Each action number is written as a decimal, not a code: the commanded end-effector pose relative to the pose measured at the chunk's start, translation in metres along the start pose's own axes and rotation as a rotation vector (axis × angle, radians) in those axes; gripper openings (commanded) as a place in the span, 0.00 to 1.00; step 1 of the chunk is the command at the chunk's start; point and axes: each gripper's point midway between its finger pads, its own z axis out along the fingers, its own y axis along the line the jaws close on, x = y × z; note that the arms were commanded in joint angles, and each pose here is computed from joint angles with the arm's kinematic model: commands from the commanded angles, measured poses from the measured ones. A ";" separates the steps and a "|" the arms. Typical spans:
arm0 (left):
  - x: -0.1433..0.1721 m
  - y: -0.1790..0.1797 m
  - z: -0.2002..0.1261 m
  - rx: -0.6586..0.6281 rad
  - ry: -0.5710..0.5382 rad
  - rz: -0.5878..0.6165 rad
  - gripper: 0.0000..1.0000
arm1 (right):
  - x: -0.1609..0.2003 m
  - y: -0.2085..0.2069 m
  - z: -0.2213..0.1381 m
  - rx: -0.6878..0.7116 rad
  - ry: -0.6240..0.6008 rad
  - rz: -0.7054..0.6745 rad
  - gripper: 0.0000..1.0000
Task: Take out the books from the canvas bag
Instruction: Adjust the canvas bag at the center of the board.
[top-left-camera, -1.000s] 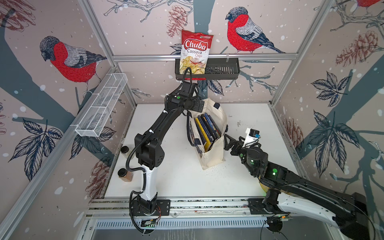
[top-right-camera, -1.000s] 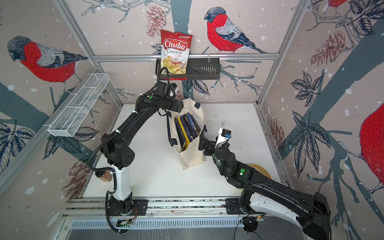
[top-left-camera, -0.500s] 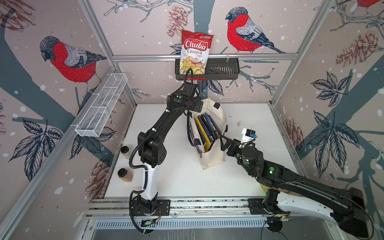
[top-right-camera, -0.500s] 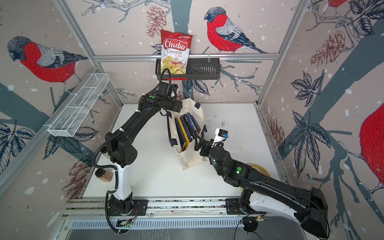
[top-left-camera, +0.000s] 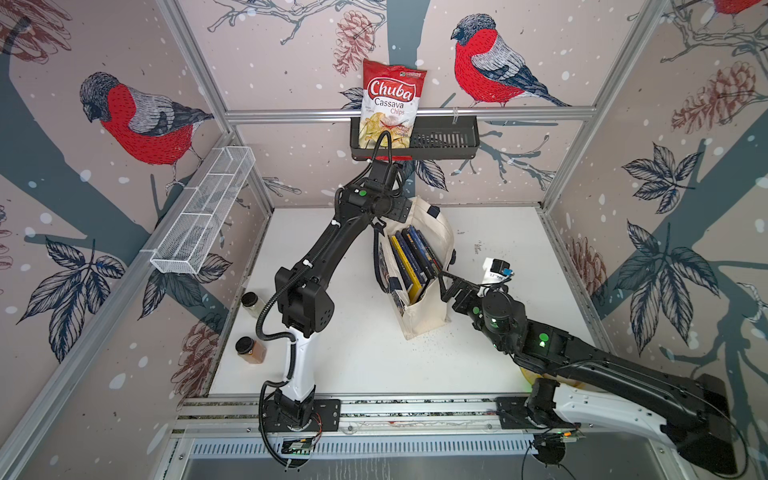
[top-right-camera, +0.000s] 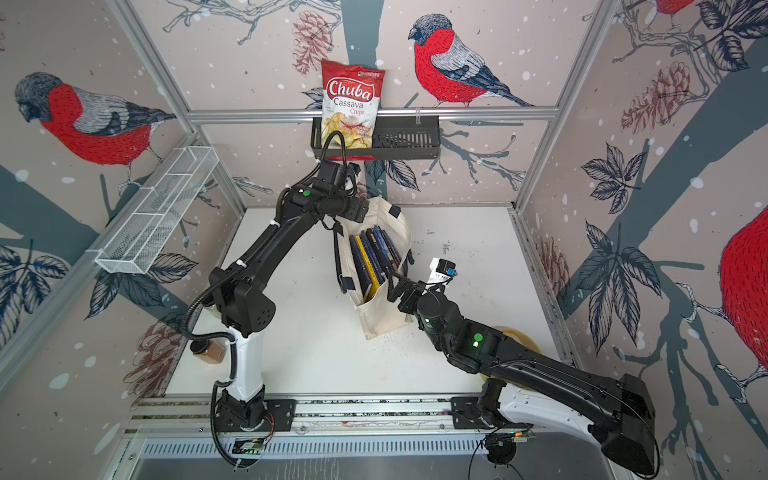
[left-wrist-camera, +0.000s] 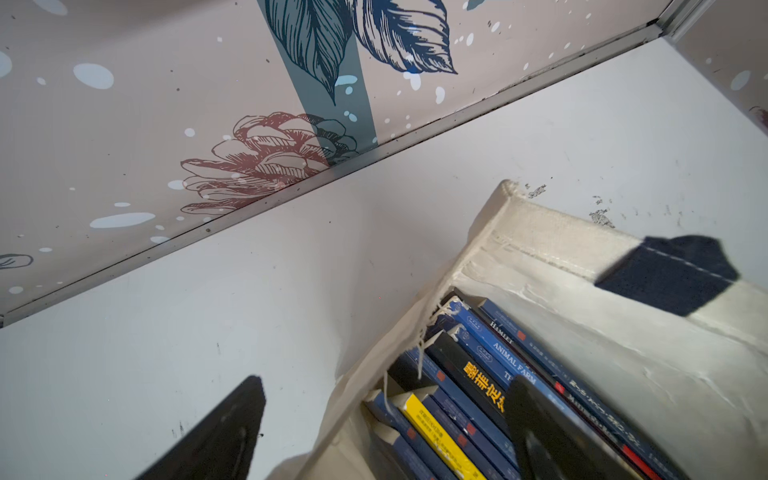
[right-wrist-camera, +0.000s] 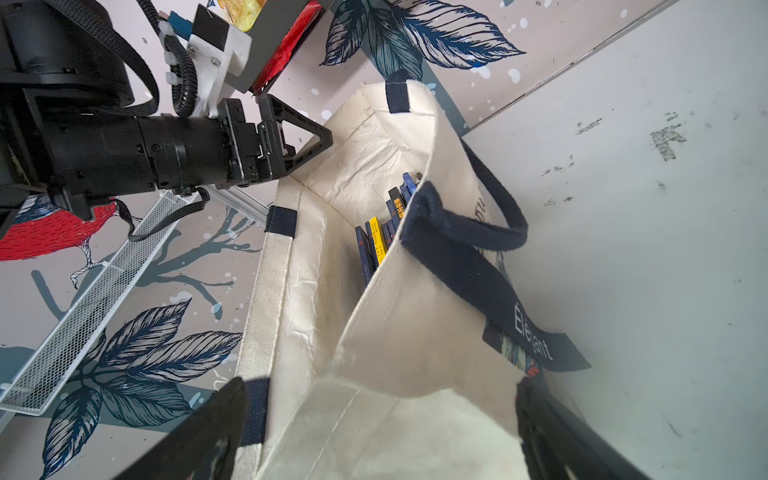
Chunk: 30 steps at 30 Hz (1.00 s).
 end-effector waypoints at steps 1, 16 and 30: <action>0.013 0.006 0.008 -0.041 0.049 0.036 0.90 | 0.002 0.004 -0.001 -0.018 0.016 0.017 1.00; 0.019 0.006 0.022 -0.048 0.068 0.028 0.61 | 0.008 0.005 -0.003 -0.016 0.025 0.022 1.00; 0.014 0.032 0.015 -0.112 0.054 -0.083 0.00 | 0.025 0.005 0.000 -0.033 0.088 0.070 1.00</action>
